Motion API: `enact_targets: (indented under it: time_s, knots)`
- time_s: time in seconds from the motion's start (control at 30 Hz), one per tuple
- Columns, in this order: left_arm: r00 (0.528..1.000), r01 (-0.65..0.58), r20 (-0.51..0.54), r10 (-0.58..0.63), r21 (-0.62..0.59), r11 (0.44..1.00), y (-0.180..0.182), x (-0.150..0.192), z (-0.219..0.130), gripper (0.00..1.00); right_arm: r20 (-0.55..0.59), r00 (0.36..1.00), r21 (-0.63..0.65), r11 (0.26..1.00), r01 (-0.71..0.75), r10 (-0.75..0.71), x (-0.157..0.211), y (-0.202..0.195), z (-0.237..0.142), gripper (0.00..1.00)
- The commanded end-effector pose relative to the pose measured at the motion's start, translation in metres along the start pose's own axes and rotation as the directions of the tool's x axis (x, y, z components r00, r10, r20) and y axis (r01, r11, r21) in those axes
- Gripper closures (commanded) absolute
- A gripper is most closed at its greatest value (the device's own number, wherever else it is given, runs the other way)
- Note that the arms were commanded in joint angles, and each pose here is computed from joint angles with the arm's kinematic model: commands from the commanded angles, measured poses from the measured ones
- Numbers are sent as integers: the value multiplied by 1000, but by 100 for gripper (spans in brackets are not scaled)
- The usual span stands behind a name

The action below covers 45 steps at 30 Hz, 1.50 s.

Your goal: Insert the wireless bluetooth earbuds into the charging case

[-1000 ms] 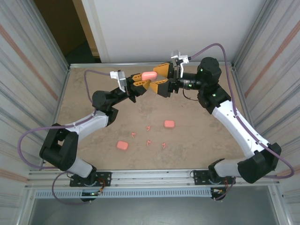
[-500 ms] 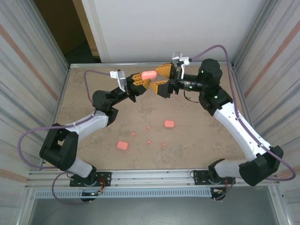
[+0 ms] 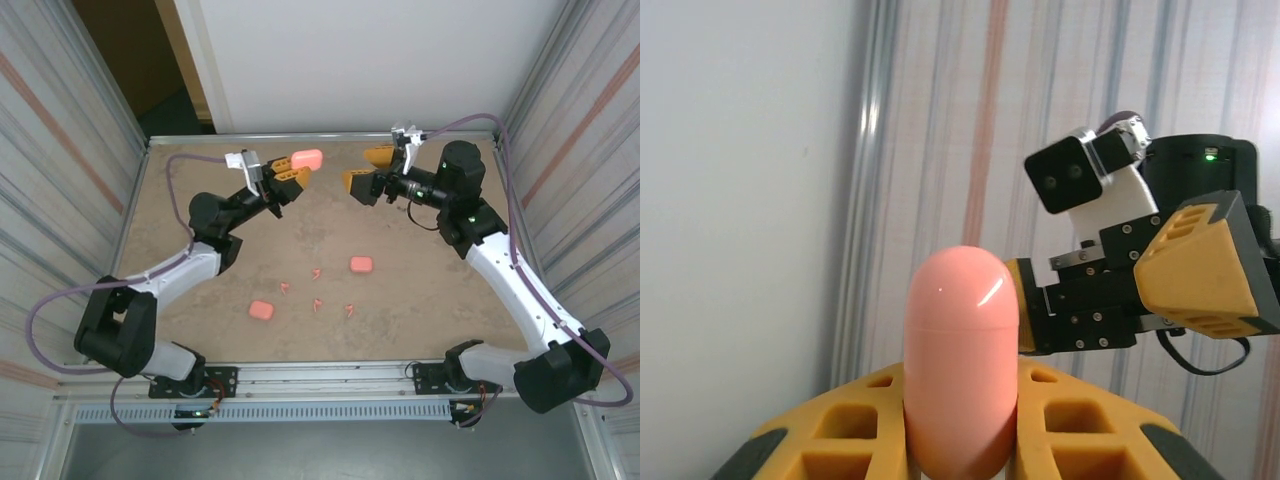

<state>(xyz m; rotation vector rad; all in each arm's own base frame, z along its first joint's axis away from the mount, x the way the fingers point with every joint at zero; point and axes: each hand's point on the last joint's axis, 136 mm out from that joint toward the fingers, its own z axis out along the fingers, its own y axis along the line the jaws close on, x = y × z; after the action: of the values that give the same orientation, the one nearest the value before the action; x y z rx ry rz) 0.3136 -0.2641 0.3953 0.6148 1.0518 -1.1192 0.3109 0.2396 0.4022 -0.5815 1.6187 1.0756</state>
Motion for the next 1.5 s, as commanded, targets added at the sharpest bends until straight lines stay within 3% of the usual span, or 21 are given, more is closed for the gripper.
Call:
enact_targets:
  time_s: [0.0,0.2,0.47,0.83,1.47]
  knots:
    - [999,-14,-34,12,-74,997,10,-3,-11,100,25,999,86,996,-23,21,-3,-12,-11,1]
    - [993,23,-109,-46,-203,979,36,15,-32,100,29,999,183,982,-51,46,3,-36,-20,1]
    - [954,104,-226,-199,-373,922,79,45,-57,100,18,998,204,977,-62,60,11,-43,-21,1]
    - [859,137,-309,-408,-628,766,139,93,-103,100,5,999,215,975,-49,49,16,-42,-27,1]
    - [693,240,-309,-652,-753,612,188,170,-142,100,-28,998,256,966,-44,53,27,-46,-33,1]
